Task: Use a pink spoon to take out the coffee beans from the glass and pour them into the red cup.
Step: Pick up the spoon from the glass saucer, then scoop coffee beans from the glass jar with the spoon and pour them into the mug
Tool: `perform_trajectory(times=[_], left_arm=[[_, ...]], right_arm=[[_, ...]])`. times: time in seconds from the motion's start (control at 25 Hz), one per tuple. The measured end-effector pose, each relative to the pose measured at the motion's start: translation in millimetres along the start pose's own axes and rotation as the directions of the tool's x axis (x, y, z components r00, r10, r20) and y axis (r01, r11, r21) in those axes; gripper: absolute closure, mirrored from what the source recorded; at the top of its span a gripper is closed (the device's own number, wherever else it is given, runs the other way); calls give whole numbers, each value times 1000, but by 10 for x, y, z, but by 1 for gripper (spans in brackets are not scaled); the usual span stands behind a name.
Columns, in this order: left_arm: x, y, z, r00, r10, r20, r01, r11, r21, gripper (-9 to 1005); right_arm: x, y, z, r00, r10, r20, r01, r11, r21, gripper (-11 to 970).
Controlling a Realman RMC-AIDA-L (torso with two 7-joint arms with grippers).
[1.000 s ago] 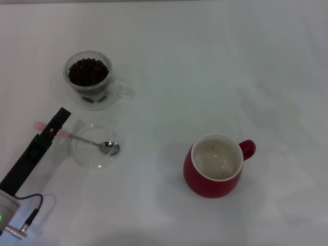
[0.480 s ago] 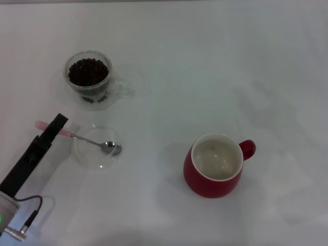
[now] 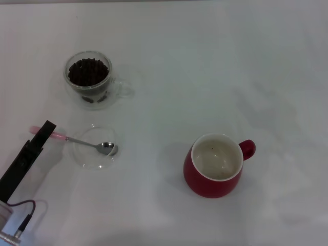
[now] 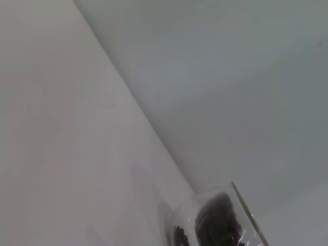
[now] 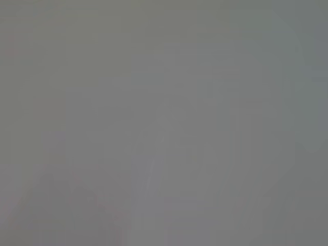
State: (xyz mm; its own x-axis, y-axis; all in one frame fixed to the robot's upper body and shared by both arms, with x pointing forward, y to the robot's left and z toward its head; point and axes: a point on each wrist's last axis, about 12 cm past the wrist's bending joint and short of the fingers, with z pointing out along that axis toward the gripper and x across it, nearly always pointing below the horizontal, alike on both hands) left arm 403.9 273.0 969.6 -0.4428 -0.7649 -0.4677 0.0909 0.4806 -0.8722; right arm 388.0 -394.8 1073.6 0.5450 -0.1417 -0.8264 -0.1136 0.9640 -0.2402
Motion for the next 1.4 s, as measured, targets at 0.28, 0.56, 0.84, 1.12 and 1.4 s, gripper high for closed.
perform_trajectory(times=[0.28, 0.56, 0.84, 1.12, 1.4], left_arm=[[-85, -22, 15, 999, 43, -2, -43, 998, 42, 872], [-222, -51, -16, 988, 151, -9, -149, 982, 114, 871], [-557, -77, -90, 945, 321, 64, -327, 931, 164, 872], [-1040, -241, 75, 920, 390, 44, -387, 882, 267, 871], [-1535, -551, 495, 896, 427, -121, -354, 852, 386, 872]], right_arm=[[7, 47, -13, 1000, 9, -2, -9, 1000, 4, 383], [23, 82, 12, 1000, 8, 1, -8, 1000, 5, 383], [38, 160, 36, 1000, 2, 8, -2, 1000, -2, 384], [51, 261, 54, 1000, -2, 19, 2, 1000, -2, 384], [58, 338, 76, 999, 21, 27, -20, 999, -30, 385]])
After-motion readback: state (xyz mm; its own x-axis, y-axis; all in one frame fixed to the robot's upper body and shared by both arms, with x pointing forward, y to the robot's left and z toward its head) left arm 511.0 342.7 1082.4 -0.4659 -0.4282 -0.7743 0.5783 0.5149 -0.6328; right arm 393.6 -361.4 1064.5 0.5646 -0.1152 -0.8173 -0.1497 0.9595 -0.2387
